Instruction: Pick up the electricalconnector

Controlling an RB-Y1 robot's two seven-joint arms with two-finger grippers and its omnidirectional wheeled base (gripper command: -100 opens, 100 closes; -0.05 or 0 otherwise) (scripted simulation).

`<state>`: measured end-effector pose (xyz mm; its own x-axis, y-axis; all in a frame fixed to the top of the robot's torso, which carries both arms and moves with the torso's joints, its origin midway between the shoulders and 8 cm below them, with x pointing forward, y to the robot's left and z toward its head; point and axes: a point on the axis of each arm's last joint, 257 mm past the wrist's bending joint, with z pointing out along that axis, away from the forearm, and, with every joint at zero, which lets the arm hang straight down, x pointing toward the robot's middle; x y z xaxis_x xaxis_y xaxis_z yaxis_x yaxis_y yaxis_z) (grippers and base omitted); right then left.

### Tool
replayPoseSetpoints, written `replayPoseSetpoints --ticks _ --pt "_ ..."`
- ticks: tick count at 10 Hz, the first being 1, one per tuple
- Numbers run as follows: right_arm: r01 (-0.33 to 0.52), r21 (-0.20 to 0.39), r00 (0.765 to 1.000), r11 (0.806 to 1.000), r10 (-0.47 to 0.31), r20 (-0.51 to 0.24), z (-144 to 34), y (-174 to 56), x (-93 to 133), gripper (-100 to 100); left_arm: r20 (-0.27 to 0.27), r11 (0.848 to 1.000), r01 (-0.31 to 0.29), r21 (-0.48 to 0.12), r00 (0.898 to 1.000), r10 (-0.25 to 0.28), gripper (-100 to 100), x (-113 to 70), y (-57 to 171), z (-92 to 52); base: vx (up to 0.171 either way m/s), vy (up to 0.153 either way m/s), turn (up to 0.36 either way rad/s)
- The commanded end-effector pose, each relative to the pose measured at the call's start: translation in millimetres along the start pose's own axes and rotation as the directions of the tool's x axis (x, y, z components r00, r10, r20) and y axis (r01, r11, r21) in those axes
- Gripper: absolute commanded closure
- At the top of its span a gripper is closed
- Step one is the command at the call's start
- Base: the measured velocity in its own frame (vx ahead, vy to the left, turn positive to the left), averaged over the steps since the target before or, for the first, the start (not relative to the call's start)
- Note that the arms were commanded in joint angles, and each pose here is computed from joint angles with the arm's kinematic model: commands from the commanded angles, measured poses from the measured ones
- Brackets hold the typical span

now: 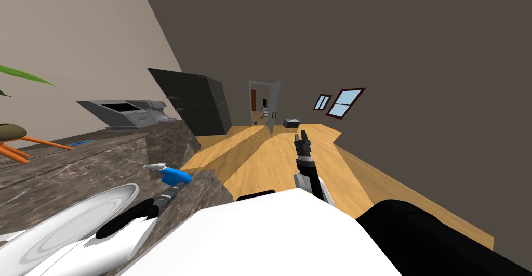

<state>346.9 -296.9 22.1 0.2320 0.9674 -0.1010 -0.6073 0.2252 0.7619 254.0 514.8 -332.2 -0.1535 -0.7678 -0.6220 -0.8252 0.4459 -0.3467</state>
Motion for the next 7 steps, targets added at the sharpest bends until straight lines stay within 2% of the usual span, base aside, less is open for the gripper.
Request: replayPoseSetpoints --ticks 1,2,6,7 --pt "0.000 0.000 1.000 1.000 0.000 0.000 0.0 0.0 0.0 0 0.000 1.000 0.000 0.000 1.000 0.000 -100 0.0 0.0 0.0 -0.025 -0.005 -0.026" --pt "0.000 0.000 1.000 1.000 0.000 0.000 0.0 0.0 -0.1 0 0.001 1.000 0.002 -0.001 1.000 -0.002 100 -0.5 0.3 0.5 -0.006 -0.001 0.014" --pt "0.000 0.000 1.000 1.000 0.000 0.000 -0.1 0.0 -0.1 0 0.000 1.000 0.001 -0.002 1.000 -0.001 100 -0.4 0.7 0.5 0.000 0.000 0.000" --pt "0.000 0.000 1.000 1.000 0.000 0.000 -0.1 0.0 -0.1 0 0.000 1.000 0.001 -0.002 1.000 -0.001 0 -0.4 0.7 0.5 0.000 0.000 0.000"
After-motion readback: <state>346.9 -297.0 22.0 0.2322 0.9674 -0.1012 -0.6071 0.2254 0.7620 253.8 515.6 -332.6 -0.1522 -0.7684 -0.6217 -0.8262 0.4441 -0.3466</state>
